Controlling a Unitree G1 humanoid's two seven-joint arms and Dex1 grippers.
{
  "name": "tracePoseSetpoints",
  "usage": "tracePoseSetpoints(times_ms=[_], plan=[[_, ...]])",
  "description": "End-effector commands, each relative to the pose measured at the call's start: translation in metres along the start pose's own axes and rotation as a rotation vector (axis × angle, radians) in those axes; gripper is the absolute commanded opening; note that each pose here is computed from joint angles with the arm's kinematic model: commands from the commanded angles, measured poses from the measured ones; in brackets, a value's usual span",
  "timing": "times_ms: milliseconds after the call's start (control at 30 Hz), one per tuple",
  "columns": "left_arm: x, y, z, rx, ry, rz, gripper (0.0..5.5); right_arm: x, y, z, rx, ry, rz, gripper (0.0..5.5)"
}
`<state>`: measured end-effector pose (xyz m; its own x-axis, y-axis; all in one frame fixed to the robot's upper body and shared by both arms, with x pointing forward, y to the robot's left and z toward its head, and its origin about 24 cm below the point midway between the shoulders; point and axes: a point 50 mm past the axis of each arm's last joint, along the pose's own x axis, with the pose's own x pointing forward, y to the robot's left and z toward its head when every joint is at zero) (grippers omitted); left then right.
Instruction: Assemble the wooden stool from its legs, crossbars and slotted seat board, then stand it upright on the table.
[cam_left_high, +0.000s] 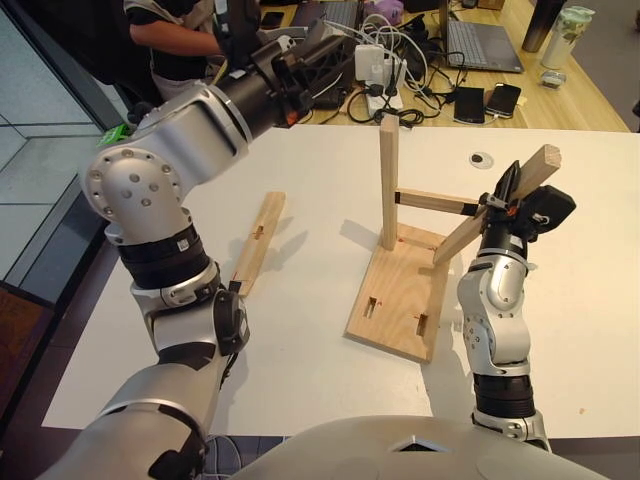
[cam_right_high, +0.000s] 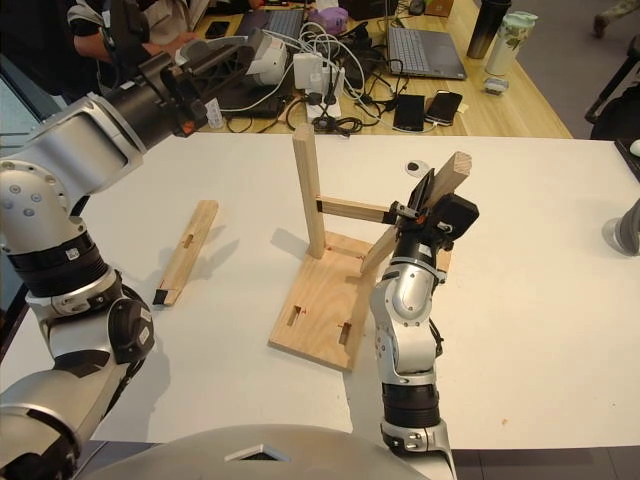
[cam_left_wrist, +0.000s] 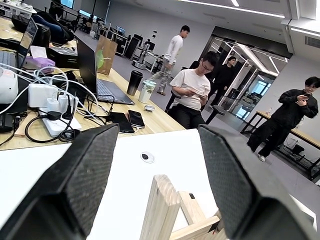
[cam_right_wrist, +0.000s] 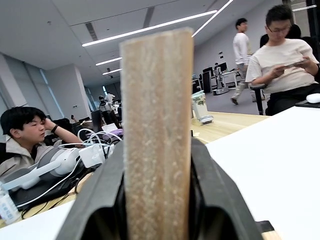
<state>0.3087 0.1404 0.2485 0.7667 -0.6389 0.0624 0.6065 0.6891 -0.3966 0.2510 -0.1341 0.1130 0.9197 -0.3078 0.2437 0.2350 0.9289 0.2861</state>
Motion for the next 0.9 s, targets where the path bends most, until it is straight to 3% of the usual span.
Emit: tracePoseSetpoints(times_ms=[33, 167, 200, 500, 700, 900], plan=[[-0.002, -0.002, -0.001, 0.004, -0.011, 0.008, 2.93, -0.001, 0.009, 0.007, -0.025, -0.029, 0.059, 1.0], [-0.003, -0.003, -0.004, 0.009, -0.003, 0.006, 2.93, 0.0, 0.009, 0.008, -0.061, -0.041, 0.084, 1.0], [-0.002, -0.003, -0.004, 0.011, -0.002, 0.007, 2.93, 0.001, 0.01, 0.008, -0.055, -0.044, 0.095, 1.36], [-0.003, 0.0, -0.004, 0.011, -0.044, 0.022, 2.93, 0.012, 0.02, 0.017, -0.031, -0.069, 0.199, 2.61], [-0.009, -0.002, -0.013, 0.004, -0.062, 0.025, 2.93, 0.028, 0.018, 0.024, -0.057, -0.078, 0.251, 2.61], [-0.017, 0.005, -0.051, 0.016, 0.123, 0.081, 2.93, 0.039, 0.01, 0.032, -0.107, -0.057, 0.32, 2.61]])
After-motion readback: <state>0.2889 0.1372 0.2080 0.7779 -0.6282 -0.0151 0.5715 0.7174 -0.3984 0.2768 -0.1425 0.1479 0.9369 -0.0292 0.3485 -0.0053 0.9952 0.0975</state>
